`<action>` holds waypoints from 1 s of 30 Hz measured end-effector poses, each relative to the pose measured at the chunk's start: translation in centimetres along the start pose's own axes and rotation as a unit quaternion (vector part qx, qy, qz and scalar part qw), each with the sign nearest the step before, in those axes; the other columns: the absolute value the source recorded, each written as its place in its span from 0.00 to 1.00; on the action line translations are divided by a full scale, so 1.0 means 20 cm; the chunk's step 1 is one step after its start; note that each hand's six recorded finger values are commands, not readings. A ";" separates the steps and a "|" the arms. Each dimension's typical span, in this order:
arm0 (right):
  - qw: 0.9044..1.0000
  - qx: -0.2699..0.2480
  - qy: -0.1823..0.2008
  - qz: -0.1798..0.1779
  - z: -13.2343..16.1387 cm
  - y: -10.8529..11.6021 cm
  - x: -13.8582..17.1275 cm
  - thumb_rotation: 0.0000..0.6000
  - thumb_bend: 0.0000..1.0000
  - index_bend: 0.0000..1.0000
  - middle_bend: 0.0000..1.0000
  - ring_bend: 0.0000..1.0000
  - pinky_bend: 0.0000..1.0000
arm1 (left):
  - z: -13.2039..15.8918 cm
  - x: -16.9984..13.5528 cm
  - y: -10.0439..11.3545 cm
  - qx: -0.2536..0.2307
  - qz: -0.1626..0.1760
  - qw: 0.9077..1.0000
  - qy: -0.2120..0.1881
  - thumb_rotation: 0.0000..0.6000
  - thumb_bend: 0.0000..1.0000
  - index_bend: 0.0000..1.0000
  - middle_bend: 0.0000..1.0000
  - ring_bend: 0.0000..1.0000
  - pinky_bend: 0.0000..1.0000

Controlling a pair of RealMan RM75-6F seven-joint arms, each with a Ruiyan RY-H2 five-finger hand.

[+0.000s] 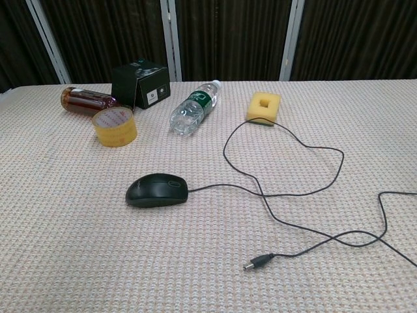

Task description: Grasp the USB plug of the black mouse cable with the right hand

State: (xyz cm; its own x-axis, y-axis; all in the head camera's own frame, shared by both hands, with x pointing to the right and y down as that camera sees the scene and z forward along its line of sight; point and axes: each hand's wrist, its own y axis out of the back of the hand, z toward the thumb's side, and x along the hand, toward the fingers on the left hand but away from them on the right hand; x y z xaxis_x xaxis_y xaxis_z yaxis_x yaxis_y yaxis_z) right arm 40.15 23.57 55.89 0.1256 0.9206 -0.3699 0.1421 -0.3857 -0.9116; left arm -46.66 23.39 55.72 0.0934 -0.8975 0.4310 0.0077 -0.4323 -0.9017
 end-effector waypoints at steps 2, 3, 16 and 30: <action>1.000 0.001 0.001 -0.001 0.00 0.00 0.00 1.00 0.09 0.12 0.04 0.00 0.01 | 0.00 0.00 0.00 -0.001 -0.001 1.000 0.000 0.96 0.06 0.00 0.00 0.00 0.00; 1.000 0.003 0.002 -0.002 0.00 0.01 0.00 1.00 0.09 0.12 0.04 0.00 0.01 | 0.00 0.00 0.00 -0.001 -0.001 1.000 0.000 0.96 0.06 0.00 0.00 0.00 0.00; 1.000 -0.001 0.004 -0.001 0.00 0.01 0.00 1.00 0.09 0.12 0.04 0.00 0.01 | 0.00 0.00 0.00 0.001 0.000 1.000 0.001 0.95 0.05 0.00 0.00 0.00 0.00; 0.998 -0.020 0.056 -0.013 0.13 0.04 -0.11 1.00 0.09 0.36 0.89 0.86 0.63 | -0.01 0.00 -0.01 0.005 -0.001 1.000 0.003 0.95 0.06 0.00 0.00 0.00 0.00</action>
State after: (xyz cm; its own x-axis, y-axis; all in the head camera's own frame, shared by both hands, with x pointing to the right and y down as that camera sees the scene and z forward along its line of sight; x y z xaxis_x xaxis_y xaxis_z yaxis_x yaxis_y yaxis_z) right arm 37.52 21.42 55.50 0.2298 0.9182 -0.3226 0.1852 -0.3667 -0.9117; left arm -46.77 23.51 55.80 0.0869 -0.8976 0.4322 0.0178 -0.4324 -0.9015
